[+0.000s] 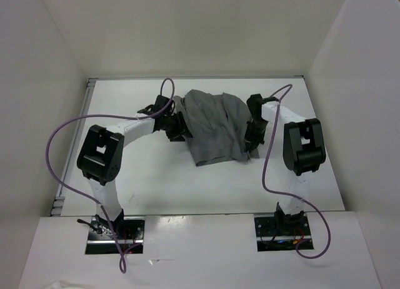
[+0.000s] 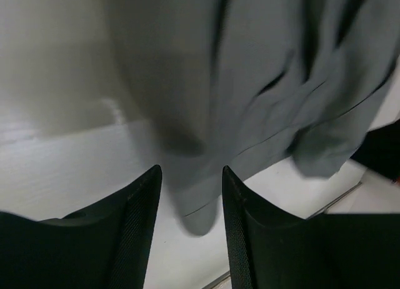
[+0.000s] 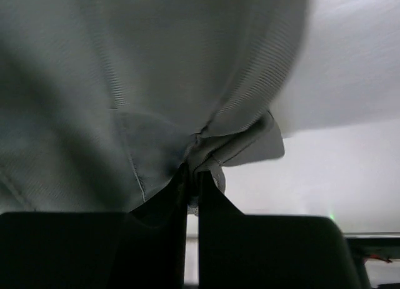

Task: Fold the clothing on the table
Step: Move the skirt to the center of the board, then flatten the skirt out

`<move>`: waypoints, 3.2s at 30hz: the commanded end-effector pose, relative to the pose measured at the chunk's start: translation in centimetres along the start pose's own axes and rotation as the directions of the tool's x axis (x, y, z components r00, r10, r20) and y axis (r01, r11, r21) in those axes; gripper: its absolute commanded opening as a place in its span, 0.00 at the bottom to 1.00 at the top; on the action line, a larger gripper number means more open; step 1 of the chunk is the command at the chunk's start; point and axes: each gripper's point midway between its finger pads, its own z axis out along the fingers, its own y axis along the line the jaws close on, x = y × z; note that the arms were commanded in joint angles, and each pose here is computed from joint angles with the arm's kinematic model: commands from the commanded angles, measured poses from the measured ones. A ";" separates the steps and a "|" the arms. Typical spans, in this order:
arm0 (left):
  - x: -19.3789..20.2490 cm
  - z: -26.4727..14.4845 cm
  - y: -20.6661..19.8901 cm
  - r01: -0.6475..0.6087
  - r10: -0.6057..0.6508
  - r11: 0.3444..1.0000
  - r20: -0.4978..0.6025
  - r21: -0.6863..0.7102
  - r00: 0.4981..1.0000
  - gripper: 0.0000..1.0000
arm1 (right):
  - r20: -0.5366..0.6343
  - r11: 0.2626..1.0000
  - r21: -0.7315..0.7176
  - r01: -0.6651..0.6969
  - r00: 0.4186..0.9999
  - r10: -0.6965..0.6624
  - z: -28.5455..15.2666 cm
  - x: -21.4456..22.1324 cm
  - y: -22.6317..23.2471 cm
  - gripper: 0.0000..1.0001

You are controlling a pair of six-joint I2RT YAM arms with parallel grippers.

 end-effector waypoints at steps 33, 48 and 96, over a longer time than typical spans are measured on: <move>4.0 2.6 0.9 0.014 -0.017 1.000 -0.141 -0.023 0.990 0.65 | 0.046 0.988 -0.150 0.017 0.999 -0.011 -2.6 1.6 2.5 0.00; 6.7 5.4 0.1 -0.043 0.045 0.999 -0.252 0.014 0.967 0.44 | 0.072 0.989 -0.145 -0.028 0.997 0.038 -3.6 1.3 0.9 0.00; 5.9 -9.3 7.5 0.022 -0.032 0.983 -0.054 -0.181 0.998 0.68 | 0.018 0.986 -0.166 0.001 1.000 0.002 -3.4 5.4 1.0 0.52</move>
